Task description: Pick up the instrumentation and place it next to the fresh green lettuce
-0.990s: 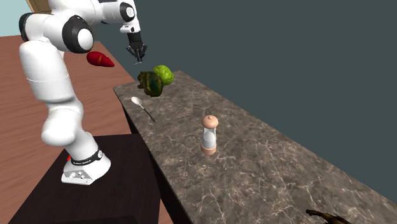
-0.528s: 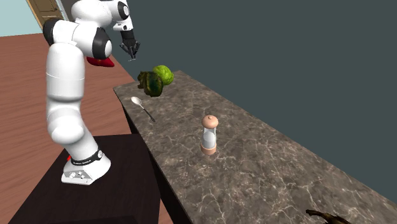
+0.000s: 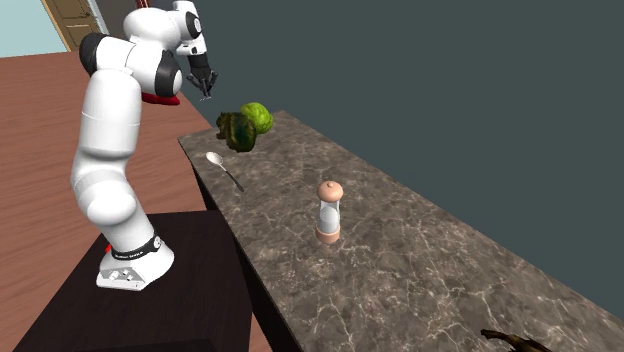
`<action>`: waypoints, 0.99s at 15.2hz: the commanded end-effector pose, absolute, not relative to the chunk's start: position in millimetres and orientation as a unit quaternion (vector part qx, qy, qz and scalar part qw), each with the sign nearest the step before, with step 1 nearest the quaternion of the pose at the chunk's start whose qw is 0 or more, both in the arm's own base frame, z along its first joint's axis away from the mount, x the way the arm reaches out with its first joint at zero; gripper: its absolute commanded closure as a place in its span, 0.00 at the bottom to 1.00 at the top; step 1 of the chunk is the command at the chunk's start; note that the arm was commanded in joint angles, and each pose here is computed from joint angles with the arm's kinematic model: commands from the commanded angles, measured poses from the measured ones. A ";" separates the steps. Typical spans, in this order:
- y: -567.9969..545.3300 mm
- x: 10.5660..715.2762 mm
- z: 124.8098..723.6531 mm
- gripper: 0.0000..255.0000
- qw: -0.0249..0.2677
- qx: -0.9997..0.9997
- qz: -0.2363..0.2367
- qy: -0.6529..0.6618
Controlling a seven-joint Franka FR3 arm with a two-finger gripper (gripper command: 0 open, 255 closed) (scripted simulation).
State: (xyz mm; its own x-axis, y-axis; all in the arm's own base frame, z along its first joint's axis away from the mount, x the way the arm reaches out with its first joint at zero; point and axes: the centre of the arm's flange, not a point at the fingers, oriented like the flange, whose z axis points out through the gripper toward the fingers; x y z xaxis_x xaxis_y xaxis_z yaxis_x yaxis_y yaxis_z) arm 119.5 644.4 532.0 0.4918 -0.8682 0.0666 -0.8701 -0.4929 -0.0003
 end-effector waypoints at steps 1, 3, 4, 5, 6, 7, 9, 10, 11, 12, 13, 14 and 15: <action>644.4 118.3 521.8 1.00 0.016 0.863 0.029 -0.503; 644.4 118.3 511.3 1.00 0.016 0.863 0.029 -0.503; 644.4 118.3 506.0 1.00 0.016 0.863 0.029 -0.503; 644.4 118.3 500.7 1.00 0.016 0.863 0.029 -0.503; 644.4 118.3 495.4 1.00 0.016 0.863 0.029 -0.503; 644.4 118.3 490.2 1.00 0.016 0.863 0.029 -0.503; 644.4 118.3 479.6 1.00 0.016 0.863 0.029 -0.503; 644.4 118.3 474.3 1.00 0.016 0.863 0.029 -0.503; 644.4 118.3 469.0 1.00 0.016 0.863 0.029 -0.503; 644.4 118.3 463.8 1.00 0.016 0.863 0.029 -0.503; 644.4 118.3 458.5 1.00 0.016 0.863 0.029 -0.503; 644.4 118.3 453.2 1.00 0.016 0.863 0.029 -0.503; 644.4 118.3 447.9 1.00 0.016 0.863 0.029 -0.503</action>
State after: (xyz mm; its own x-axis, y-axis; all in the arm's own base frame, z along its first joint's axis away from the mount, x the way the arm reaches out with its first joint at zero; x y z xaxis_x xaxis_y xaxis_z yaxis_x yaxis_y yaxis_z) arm 118.1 644.4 453.4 0.4916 -0.8683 0.0665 -0.8702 -0.4927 -0.0003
